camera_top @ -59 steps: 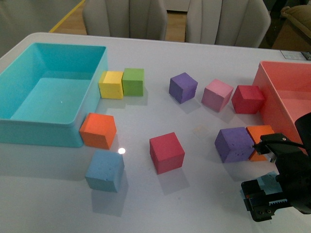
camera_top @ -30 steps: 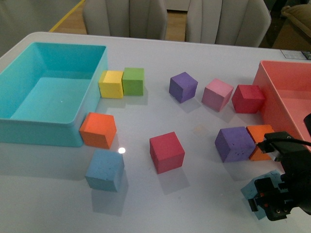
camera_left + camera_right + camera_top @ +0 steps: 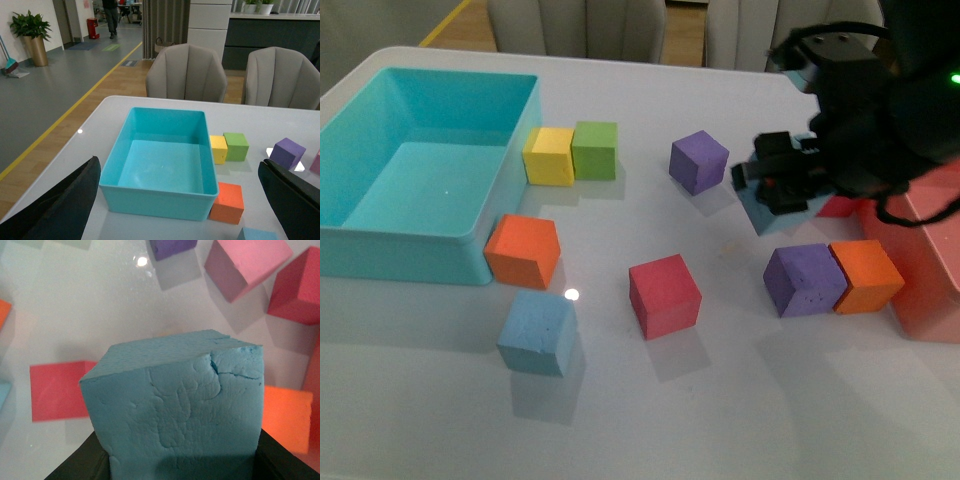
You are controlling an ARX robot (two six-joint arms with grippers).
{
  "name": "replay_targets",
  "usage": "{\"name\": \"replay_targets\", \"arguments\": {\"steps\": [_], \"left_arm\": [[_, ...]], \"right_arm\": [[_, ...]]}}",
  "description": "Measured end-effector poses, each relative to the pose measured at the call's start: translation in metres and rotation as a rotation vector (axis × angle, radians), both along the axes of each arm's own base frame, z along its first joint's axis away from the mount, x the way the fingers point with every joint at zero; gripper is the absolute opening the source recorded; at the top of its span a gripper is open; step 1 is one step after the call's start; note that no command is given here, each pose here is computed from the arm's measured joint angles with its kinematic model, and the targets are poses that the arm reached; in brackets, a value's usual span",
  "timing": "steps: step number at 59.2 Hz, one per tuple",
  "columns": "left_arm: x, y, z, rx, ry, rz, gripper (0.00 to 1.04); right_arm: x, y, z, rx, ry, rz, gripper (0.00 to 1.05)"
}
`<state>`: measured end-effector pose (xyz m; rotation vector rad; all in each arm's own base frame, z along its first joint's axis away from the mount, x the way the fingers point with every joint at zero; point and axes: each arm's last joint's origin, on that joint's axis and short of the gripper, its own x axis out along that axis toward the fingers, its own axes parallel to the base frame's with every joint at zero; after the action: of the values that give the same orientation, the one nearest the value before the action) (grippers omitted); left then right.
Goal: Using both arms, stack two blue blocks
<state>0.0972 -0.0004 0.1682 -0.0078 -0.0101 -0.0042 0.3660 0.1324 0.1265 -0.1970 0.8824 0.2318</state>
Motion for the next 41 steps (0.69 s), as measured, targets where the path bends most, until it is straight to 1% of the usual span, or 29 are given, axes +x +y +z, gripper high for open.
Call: {"name": "replay_targets", "arguments": {"steps": [7, 19, 31, 41], "left_arm": [[0.0, 0.0, 0.0, 0.0, 0.0, 0.0, 0.96], [0.0, 0.0, 0.0, 0.0, 0.0, 0.0, 0.96], [0.0, 0.0, 0.0, 0.0, 0.0, 0.0, 0.96], [0.0, 0.0, 0.0, 0.0, 0.0, 0.0, 0.96]], "right_arm": [[0.022, 0.021, -0.011, -0.043, -0.002, -0.002, 0.46], [0.047, 0.045, -0.034, -0.062, 0.041, 0.002, 0.46], [0.067, 0.057, -0.058, -0.077, 0.075, -0.002, 0.46], [0.076, 0.062, -0.08, -0.087, 0.114, -0.012, 0.46]]}}
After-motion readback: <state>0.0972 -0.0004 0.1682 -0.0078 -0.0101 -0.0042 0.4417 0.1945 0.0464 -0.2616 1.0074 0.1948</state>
